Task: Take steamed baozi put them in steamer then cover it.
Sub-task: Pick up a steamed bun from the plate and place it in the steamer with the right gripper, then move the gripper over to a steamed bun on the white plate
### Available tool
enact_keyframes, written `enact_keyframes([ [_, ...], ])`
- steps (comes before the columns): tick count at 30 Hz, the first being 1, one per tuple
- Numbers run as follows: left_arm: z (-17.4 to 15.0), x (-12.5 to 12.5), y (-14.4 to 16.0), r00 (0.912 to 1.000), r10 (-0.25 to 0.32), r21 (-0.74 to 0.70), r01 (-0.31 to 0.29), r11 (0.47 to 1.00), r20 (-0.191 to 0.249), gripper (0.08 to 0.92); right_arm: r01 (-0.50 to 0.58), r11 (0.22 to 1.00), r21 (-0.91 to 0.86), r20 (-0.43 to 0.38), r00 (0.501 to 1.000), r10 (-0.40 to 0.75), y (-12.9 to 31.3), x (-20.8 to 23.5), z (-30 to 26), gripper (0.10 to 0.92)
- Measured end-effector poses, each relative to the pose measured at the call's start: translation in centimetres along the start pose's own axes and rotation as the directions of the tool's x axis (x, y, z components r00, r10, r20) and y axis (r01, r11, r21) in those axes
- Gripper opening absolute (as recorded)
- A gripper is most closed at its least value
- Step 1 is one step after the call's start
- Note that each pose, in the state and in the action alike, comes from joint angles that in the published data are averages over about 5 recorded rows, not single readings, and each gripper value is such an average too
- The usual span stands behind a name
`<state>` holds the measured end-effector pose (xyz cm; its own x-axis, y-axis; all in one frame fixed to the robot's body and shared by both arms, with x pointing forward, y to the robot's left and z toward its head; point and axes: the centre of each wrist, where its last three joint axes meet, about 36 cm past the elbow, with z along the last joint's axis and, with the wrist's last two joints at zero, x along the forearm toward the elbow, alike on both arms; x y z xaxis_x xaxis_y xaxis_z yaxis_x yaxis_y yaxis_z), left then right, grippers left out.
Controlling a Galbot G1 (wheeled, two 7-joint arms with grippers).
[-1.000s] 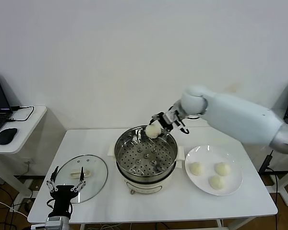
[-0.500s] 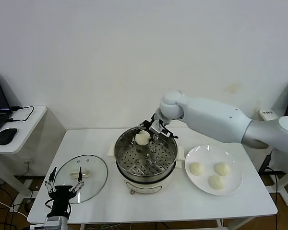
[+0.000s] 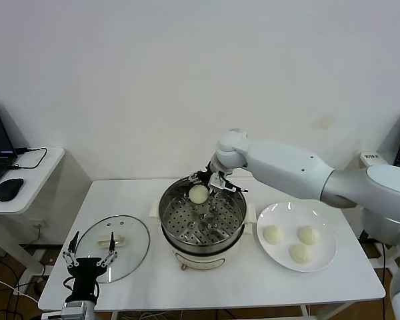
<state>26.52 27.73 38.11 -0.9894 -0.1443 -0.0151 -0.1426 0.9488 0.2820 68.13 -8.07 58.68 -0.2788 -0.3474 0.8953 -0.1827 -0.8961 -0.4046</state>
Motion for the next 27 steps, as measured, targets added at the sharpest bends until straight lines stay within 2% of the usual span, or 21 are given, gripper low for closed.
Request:
enact_keyframes([
  [5, -0.3, 0.1, 0.2, 1.0000, 0.002, -0.003, -0.002, 1.000, 0.005, 0.823, -0.022, 0.995, -0.102, -0.002, 1.000, 0.022, 0.4, 2.6, 0.1, 0.822],
  [11, -0.6, 0.0, 0.4, 0.9999, 0.010, -0.008, -0.010, 1.000, 0.011, 0.823, -0.043, 0.943, -0.330, -0.055, 0.998, 0.026, 2.7, 7.9, 0.5, 0.823],
  [19, -0.8, -0.1, 0.3, 0.9995, 0.026, -0.009, -0.026, 1.000, 0.019, 0.823, -0.053, 0.790, -0.610, -0.119, 0.993, -0.025, 10.5, 13.4, 0.4, 0.823],
  [27, -0.9, -0.3, -0.2, 0.9990, 0.038, -0.001, -0.038, 0.999, 0.025, 0.823, -0.055, 0.631, -0.774, -0.147, 0.985, -0.095, 18.6, 15.3, -0.8, 0.823],
])
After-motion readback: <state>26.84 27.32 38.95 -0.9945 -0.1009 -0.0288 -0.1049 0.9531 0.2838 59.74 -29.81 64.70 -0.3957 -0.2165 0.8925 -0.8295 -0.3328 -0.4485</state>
